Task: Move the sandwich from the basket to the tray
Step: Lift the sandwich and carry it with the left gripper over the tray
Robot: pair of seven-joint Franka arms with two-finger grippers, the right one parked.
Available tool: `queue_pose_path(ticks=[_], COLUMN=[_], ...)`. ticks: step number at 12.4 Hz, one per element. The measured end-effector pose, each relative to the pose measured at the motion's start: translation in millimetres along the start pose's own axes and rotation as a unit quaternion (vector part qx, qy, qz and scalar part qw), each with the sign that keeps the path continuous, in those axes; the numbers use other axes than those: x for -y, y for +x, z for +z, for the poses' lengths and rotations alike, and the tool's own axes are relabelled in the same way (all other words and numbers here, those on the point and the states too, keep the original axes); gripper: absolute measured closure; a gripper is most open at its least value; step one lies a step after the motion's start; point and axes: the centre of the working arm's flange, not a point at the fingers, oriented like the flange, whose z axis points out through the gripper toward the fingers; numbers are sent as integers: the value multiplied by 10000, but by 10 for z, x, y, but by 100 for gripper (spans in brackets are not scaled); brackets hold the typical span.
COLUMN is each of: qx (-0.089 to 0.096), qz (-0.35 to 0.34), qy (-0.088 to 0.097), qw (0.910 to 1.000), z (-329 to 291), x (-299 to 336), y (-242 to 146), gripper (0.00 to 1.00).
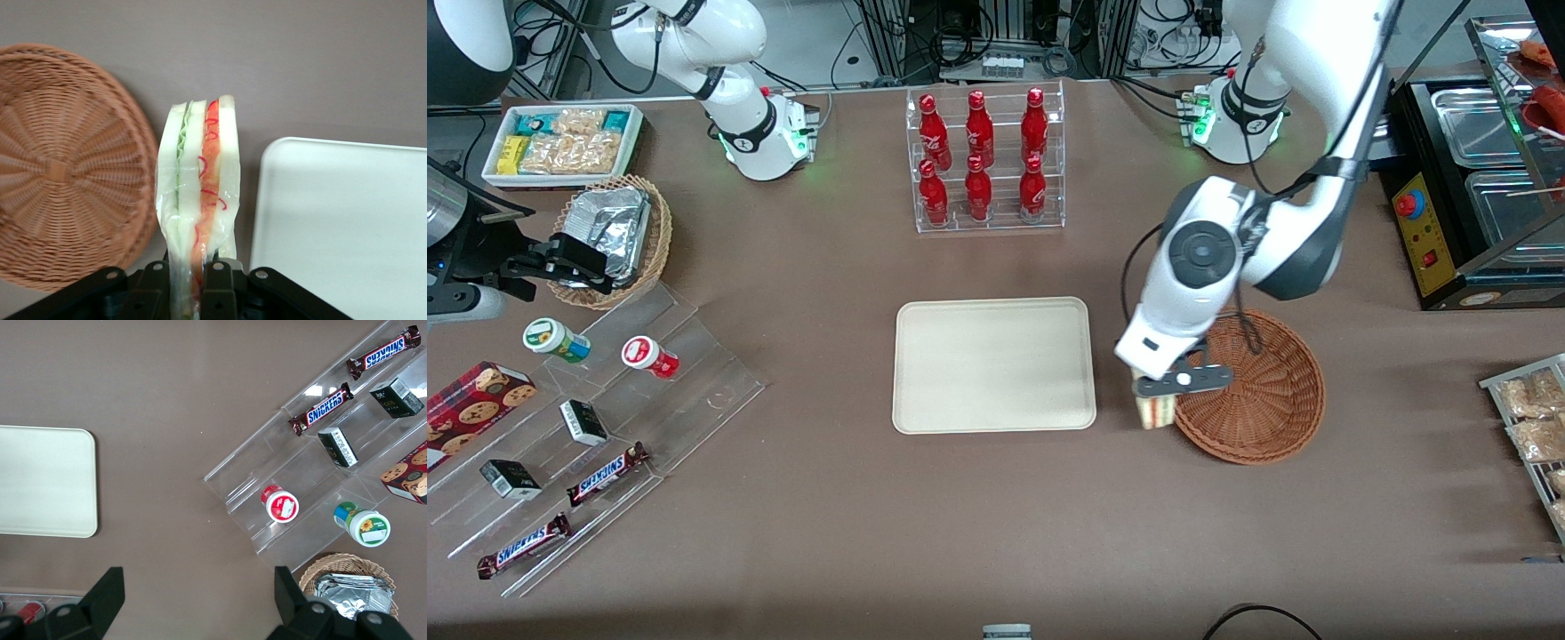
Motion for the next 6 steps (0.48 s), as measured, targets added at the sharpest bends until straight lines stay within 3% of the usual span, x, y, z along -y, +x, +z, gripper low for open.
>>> queue_pose_path(ticks=[6], qx=[22], qz=[537], qy=[-88], qw=[9985], z=[313], x=[-914], y=[-193], gripper=[84])
